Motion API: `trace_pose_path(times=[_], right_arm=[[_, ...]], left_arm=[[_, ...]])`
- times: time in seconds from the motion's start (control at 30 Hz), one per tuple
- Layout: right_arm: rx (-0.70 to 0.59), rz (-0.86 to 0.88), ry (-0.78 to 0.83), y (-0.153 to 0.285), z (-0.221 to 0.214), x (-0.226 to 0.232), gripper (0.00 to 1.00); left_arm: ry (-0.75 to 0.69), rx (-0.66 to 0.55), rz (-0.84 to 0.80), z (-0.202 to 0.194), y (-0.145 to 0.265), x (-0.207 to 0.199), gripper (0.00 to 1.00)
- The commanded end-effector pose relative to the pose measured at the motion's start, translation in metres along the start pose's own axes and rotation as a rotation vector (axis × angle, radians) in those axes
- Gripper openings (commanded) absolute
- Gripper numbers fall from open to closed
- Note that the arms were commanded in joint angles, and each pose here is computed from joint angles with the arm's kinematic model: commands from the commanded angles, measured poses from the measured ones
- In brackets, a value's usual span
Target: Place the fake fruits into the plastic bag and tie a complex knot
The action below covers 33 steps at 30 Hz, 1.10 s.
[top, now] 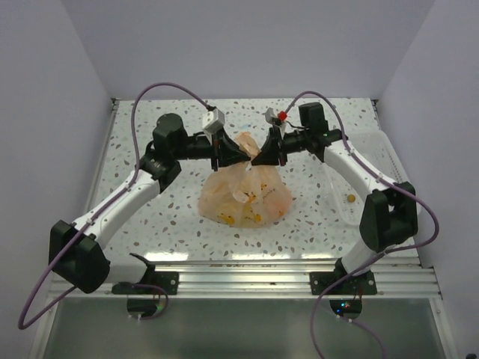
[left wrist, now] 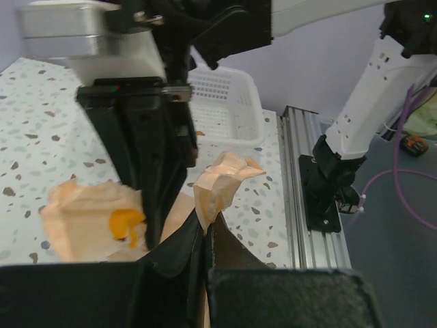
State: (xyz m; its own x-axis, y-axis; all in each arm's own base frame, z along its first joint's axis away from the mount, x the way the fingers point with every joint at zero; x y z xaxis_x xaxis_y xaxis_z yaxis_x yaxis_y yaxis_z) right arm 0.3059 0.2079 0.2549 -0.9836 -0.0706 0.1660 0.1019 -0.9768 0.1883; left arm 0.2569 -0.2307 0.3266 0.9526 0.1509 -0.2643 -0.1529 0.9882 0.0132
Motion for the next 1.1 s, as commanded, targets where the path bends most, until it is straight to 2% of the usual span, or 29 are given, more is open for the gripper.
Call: trace_pose_path(times=[0.0,0.13,0.3,0.33,0.53,0.67,0.7,0.8,1.07], right_arm=[[-0.015,-0.041,0.001,-0.001,0.021,-0.010,0.00],[-0.005,-0.034,-0.002,0.000,0.024,-0.010,0.00],[-0.002,0.019,0.049,0.000,0.025,0.009,0.05],[0.001,0.027,0.102,0.001,0.025,0.011,0.05],[0.043,0.080,0.155,0.006,0.018,0.028,0.20],[0.034,0.104,0.169,0.007,0.019,0.035,0.33],[0.028,0.108,0.166,0.007,0.019,0.035,0.44],[0.010,0.121,0.171,0.007,0.024,0.037,0.55],[-0.035,0.128,0.122,0.003,0.037,0.032,0.62]], left_arm=[[-0.139,0.012,-0.129,0.013,-0.013,-0.017,0.00],[-0.146,0.023,-0.161,0.009,-0.024,-0.024,0.00],[-0.090,-0.006,-0.049,0.014,-0.036,-0.002,0.00],[-0.082,-0.007,-0.038,0.015,-0.037,0.000,0.00],[-0.082,-0.011,0.001,0.017,-0.042,0.010,0.00],[-0.076,0.004,0.040,0.014,-0.044,0.017,0.00],[-0.078,0.001,0.041,0.015,-0.044,0.017,0.00],[-0.072,0.007,0.030,0.013,-0.045,0.017,0.00],[-0.065,0.006,0.037,0.009,-0.048,0.020,0.00]])
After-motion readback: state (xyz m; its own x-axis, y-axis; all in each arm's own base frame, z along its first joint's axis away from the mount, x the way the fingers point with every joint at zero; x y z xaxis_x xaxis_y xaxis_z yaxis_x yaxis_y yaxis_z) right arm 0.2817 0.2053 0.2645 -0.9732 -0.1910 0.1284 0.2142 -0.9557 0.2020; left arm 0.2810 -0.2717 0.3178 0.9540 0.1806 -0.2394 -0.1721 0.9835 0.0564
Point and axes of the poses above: each gripper's point midway between its finger pads, its own y axis back along the fingers, its own x axis along the line the jaws close on, z = x × y, the point moved 7 cm from there along y, back along the fingers, and after that the axes turned 3 degrees about y, right-handed, at the moved point
